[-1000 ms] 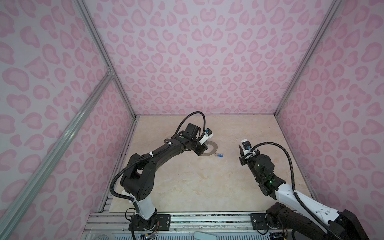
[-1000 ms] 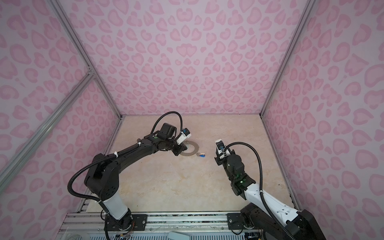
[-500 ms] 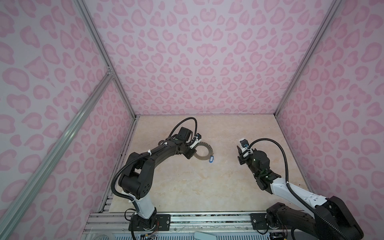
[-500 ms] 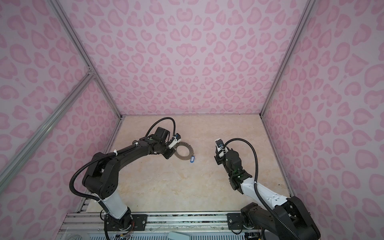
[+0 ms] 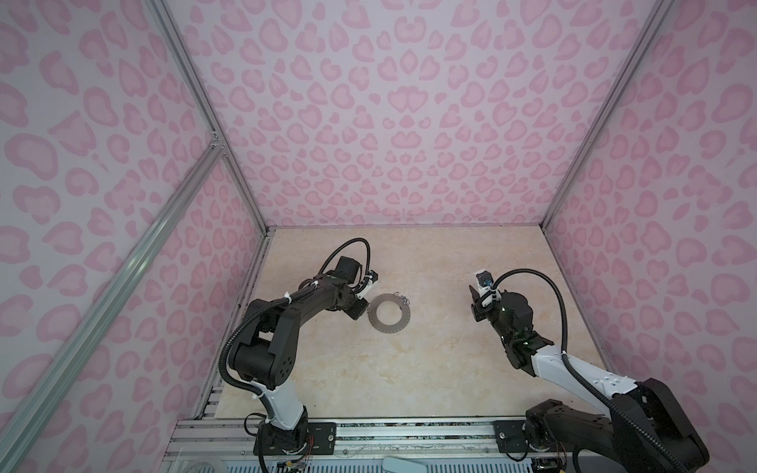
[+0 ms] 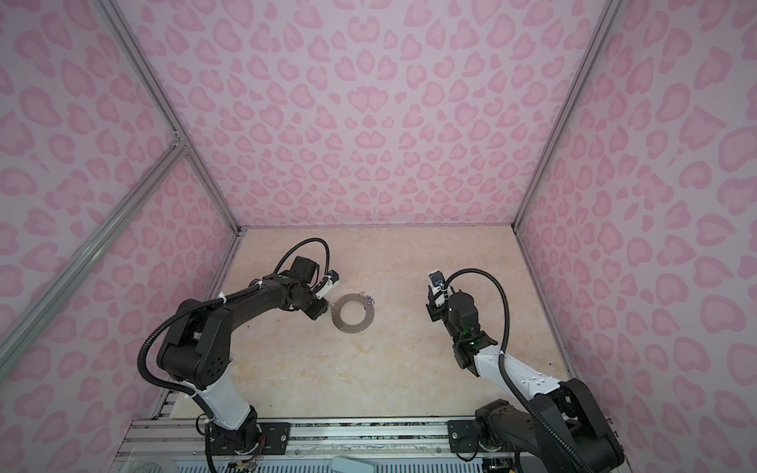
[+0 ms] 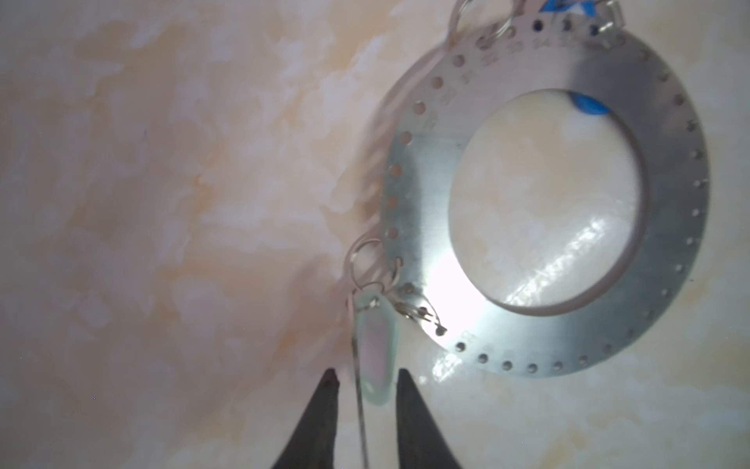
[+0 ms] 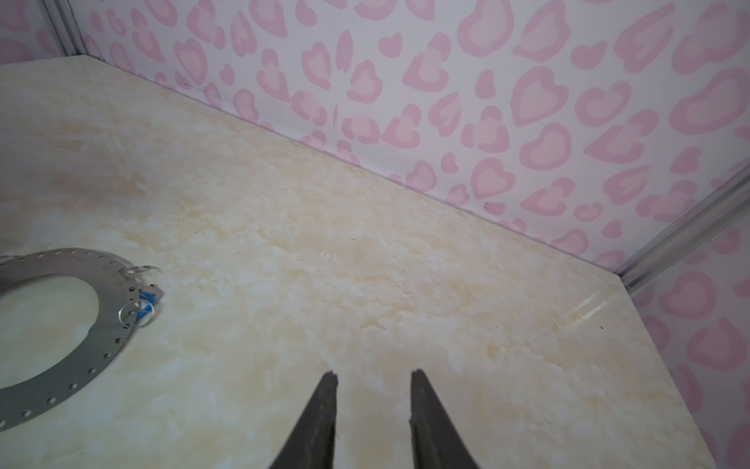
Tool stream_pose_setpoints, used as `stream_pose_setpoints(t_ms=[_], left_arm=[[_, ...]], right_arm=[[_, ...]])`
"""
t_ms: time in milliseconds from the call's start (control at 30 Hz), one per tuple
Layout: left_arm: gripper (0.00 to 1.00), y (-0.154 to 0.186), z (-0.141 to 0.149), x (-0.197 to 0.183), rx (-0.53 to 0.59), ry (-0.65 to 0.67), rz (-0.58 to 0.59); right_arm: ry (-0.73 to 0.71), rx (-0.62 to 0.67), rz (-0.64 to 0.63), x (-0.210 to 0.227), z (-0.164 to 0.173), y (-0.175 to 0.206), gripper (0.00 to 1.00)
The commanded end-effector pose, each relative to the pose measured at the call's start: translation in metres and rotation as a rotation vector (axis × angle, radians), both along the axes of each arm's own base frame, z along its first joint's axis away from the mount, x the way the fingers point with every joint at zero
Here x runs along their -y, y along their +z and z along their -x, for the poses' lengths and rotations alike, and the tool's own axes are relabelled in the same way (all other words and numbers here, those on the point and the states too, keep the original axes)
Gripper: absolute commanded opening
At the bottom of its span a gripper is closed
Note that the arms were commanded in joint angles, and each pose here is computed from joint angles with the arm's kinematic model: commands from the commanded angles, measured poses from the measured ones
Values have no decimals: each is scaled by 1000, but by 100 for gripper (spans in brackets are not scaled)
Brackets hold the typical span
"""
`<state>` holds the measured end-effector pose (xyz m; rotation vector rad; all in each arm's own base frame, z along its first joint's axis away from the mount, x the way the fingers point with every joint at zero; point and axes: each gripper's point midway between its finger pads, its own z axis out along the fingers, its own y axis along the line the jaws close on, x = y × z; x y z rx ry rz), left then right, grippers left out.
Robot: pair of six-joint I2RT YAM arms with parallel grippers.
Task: Attach keys to a key ring
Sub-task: Place the keyring at the center of the table, then reset both arms
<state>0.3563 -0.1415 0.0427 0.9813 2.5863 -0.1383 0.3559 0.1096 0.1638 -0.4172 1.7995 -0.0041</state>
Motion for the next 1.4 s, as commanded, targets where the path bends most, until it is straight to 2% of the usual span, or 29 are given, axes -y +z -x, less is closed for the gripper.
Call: stream_pose_setpoints(t_ms=[0, 33, 67, 133, 200, 300, 333, 367, 500, 567, 633, 667, 800, 867, 1167, 1367], left_arm=[[48, 17, -9, -22, 81, 91, -29], [62, 23, -11, -31, 111, 125, -42], [66, 29, -12, -42, 143, 168, -50], [70, 43, -15, -61, 221, 255, -29], [73, 59, -20, -80, 320, 356, 40], [80, 82, -28, -104, 496, 496, 192], [82, 86, -29, -109, 547, 519, 227], [84, 93, -32, -113, 611, 537, 265], [88, 101, -29, -122, 792, 544, 325], [89, 98, -30, -134, 838, 605, 351], [88, 93, -31, -145, 859, 652, 393], [88, 88, -32, -146, 867, 657, 408], [89, 75, -33, -153, 868, 699, 402], [91, 73, -32, -154, 865, 700, 398], [100, 74, -33, -154, 869, 700, 399], [96, 74, -33, -154, 868, 700, 398]], right_arm=[[-26, -9, -30, 13, -5, 0, 38], [-39, -28, -41, 19, -8, -3, 40], [-68, -46, -55, 28, -10, -6, 44], [-134, -66, -91, 46, -12, -12, 53], [-170, -58, -128, 60, -14, -15, 62], [-221, -42, -149, 79, -16, -28, 82], [-225, -35, -161, 82, -17, -30, 93], [-232, -23, -163, 85, -17, -32, 99], [-258, 34, -132, 94, -20, -39, 100], [-287, 31, -137, 101, -21, -48, 100], [-251, 51, -162, 100, -21, -59, 100], [-263, 113, -185, 104, -18, -51, 100], [-268, 3, -167, 105, -27, -62, 100], [-303, 39, -178, 111, -31, -59, 100], [-335, 32, -170, 116, -32, -59, 100], [-333, 12, -170, 115, -34, -62, 100]])
